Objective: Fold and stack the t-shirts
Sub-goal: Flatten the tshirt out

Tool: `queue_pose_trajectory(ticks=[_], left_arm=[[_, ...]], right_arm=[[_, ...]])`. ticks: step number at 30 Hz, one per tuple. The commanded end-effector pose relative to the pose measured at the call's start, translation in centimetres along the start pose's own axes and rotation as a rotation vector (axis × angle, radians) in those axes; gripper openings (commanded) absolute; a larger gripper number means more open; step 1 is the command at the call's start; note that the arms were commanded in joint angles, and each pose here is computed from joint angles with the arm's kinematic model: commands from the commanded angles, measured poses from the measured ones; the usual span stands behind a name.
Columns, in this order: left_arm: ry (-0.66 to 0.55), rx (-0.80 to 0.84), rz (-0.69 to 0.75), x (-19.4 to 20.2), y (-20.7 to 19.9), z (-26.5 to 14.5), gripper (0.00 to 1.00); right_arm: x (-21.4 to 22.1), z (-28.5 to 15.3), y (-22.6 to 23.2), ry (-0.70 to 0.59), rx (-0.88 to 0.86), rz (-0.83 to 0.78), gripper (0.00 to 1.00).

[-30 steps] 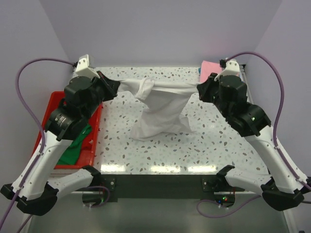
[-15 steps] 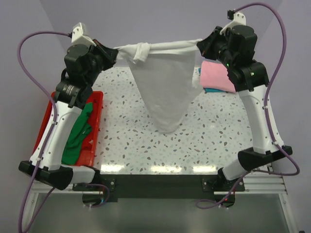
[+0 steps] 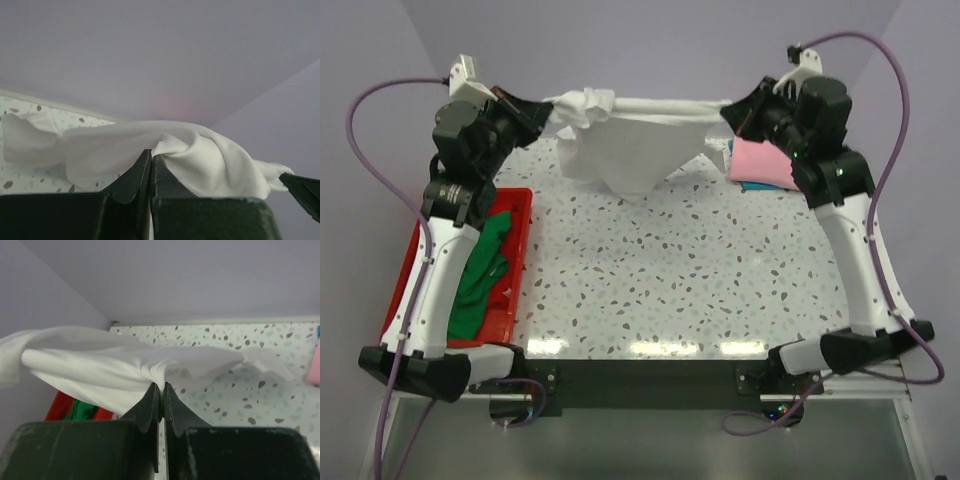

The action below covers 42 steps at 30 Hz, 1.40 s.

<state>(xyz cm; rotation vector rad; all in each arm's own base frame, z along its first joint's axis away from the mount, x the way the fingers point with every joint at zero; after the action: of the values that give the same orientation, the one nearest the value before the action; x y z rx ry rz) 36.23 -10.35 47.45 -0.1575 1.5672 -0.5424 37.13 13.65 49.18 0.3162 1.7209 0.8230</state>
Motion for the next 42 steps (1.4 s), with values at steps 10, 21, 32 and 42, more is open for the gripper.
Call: queue_pose_trajectory(ticks=[10, 21, 32, 42], left_arm=[[0.28, -0.484, -0.237, 19.4, 14.3, -10.5, 0.0], [0.301, -0.45, -0.133, 20.2, 14.8, -11.3, 0.73], [0.568, -0.216, 0.063, 28.1, 6.0, -9.1, 0.43], [0.775, 0.084, 0.287, 35.8, -4.3, -8.6, 0.42]], right_arm=[[32.0, -10.4, -11.1, 0.495, 0.146, 0.131, 0.0], [37.7, -8.6, -10.1, 0.608, 0.217, -0.121, 0.75], [28.1, -4.5, -15.0, 0.412, 0.42, -0.133, 0.71], [22.8, 4.6, -22.9, 0.33, 0.609, -0.046, 0.65]])
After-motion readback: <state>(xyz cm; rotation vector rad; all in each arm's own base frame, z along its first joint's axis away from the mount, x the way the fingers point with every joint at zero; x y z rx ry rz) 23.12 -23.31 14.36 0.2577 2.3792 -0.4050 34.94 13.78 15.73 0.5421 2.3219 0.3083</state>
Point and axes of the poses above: each gripper's point midway between its finger pads, its own z axis out along the fingers, its own y axis along the line the jaws close on, x = y × z, the point moved 4 cm from there along -z, back along the fingers, and after that the axes turned 15 degrees about z, right-handed, at the moved point
